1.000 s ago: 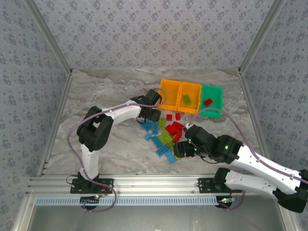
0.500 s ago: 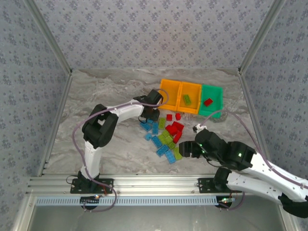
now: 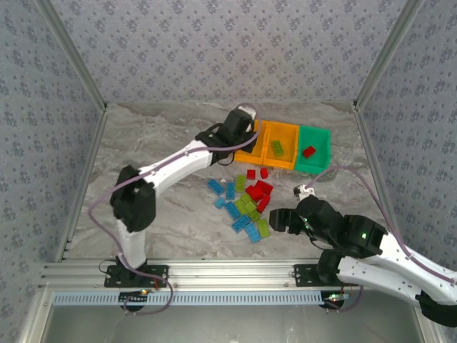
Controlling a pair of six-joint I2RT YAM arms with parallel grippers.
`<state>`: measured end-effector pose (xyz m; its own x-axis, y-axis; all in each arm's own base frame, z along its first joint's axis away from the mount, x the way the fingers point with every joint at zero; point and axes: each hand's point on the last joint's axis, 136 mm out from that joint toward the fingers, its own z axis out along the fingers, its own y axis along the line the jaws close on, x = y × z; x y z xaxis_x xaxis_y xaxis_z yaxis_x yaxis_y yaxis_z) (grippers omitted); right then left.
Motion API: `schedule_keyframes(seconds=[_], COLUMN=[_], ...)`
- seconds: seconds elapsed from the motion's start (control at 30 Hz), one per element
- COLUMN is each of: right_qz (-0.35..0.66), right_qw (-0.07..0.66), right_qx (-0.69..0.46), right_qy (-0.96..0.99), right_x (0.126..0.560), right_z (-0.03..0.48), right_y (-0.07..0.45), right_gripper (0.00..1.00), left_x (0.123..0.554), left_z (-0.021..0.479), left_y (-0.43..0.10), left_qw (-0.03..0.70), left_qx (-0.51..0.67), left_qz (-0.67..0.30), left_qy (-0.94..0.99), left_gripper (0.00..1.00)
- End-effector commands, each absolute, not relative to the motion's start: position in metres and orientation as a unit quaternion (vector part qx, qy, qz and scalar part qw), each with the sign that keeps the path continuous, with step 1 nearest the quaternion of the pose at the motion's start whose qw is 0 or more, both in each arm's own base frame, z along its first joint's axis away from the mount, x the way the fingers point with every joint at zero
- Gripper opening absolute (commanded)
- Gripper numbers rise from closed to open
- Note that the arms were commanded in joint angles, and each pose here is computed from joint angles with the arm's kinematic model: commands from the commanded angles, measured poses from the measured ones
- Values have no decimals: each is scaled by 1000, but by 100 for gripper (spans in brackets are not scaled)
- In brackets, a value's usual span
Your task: Sort the legos into containers by color
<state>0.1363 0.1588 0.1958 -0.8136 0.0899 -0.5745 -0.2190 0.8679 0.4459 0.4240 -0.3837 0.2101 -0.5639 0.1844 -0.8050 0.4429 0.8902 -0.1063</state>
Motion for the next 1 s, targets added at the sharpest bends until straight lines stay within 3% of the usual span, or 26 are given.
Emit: schedule_keyframes(seconds=[0.0, 0.23, 0.37, 0.6, 0.73, 0.97], right_qz=[263, 259, 255, 254, 245, 197], right_qw=[298, 280, 279, 293, 311, 328], right_qx=[-27, -32, -34, -31, -24, 14], right_qy=[917, 924, 925, 921, 918, 924], right_x=[134, 125, 122, 127, 133, 155], right_z=[195, 189, 186, 186, 187, 174], right_y=[161, 160, 159, 159, 157, 156], right_gripper=[79, 80, 81, 82, 83, 82], left_x=[461, 509, 513, 502, 481, 371], left_z=[177, 142, 146, 174, 205, 287], left_y=[-389, -406, -411, -412, -407, -368], left_qw=[427, 409, 418, 433, 441, 497], left_qx=[168, 174, 181, 189, 194, 226], left_qz=[-109, -83, -91, -112, -138, -224], left_qy=[882, 892, 886, 874, 865, 807], left_gripper=[24, 25, 38, 46, 43, 42])
